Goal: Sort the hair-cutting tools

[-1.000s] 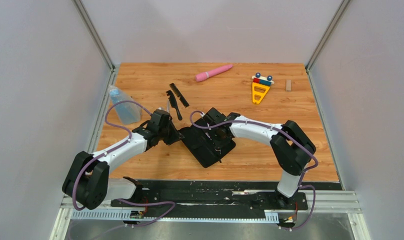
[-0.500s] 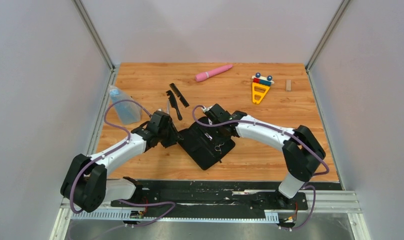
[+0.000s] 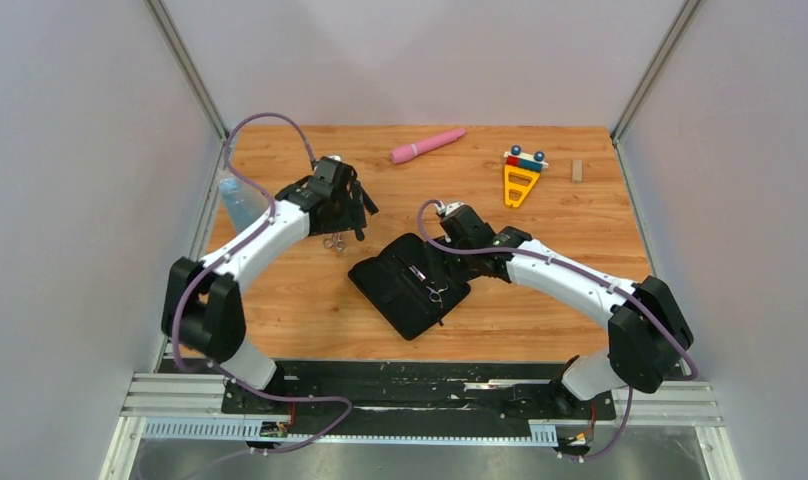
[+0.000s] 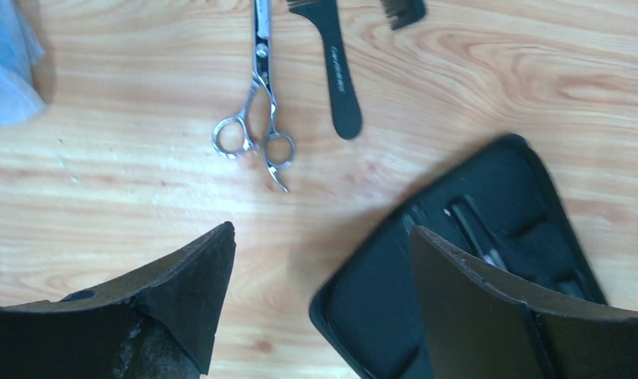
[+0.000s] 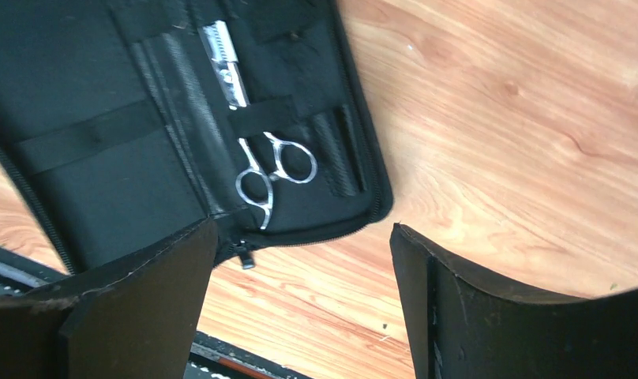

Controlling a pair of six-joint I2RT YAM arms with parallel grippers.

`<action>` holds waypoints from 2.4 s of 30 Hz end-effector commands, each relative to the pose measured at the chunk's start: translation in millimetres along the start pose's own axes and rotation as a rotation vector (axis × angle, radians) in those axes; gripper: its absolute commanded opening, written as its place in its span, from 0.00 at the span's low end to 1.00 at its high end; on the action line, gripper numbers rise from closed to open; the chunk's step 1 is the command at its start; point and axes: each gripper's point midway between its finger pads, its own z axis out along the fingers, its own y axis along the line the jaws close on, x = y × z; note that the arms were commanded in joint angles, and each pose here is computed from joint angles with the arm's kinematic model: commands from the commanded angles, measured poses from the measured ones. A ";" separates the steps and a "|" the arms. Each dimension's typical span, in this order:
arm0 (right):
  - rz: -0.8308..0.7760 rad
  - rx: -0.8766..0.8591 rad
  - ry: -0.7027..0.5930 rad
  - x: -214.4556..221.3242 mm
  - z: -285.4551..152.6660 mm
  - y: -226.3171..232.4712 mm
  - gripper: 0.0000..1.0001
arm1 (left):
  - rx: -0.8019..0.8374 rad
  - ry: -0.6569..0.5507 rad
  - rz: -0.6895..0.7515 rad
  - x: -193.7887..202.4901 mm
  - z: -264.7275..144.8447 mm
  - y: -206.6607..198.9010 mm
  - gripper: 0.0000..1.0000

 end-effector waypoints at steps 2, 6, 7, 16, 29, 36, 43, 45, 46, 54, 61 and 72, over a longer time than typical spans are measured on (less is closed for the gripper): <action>0.072 0.008 -0.074 -7.4 -4.3 -9.2 0.83 | -0.135 0.146 0.111 1.6 43.2 32.0 0.82; 0.076 0.007 -0.069 -0.5 -2.4 -14.0 0.84 | -0.135 0.157 0.056 -14.4 71.5 39.4 0.73; 0.076 0.009 -0.067 1.1 -1.4 -15.0 0.84 | -0.142 0.163 0.052 -16.2 75.6 42.3 0.71; 0.081 0.024 -0.054 8.2 5.0 -22.2 0.84 | -0.139 0.235 0.045 -17.0 124.3 39.3 0.60; 0.088 0.010 -0.045 11.0 8.0 -20.8 0.84 | -0.233 0.323 0.077 8.5 148.5 58.5 0.46; 0.095 -0.055 -0.052 2.8 4.3 -7.6 0.83 | -0.219 0.345 0.089 18.8 141.2 60.9 0.20; 0.040 -0.185 -0.065 -15.0 -0.9 30.3 0.83 | -0.189 0.282 0.096 0.6 116.3 56.8 0.01; 0.008 -0.215 -0.067 -18.5 -2.7 45.2 0.83 | -0.179 0.261 0.090 -5.1 107.7 55.0 0.00; -0.008 -0.231 -0.063 -18.9 -2.5 53.5 0.83 | -0.173 0.248 0.087 -8.5 102.4 54.0 0.00; -0.151 -0.290 -0.035 -7.6 -2.3 118.6 0.84 | -0.178 0.175 0.090 -28.5 72.7 55.9 0.00; -0.263 -0.174 0.022 16.0 24.1 133.0 0.85 | -0.211 0.112 0.101 -44.4 50.9 63.0 0.00; -0.168 0.101 0.174 78.9 29.1 47.4 0.87 | -0.190 0.080 0.136 -51.2 26.6 64.4 0.00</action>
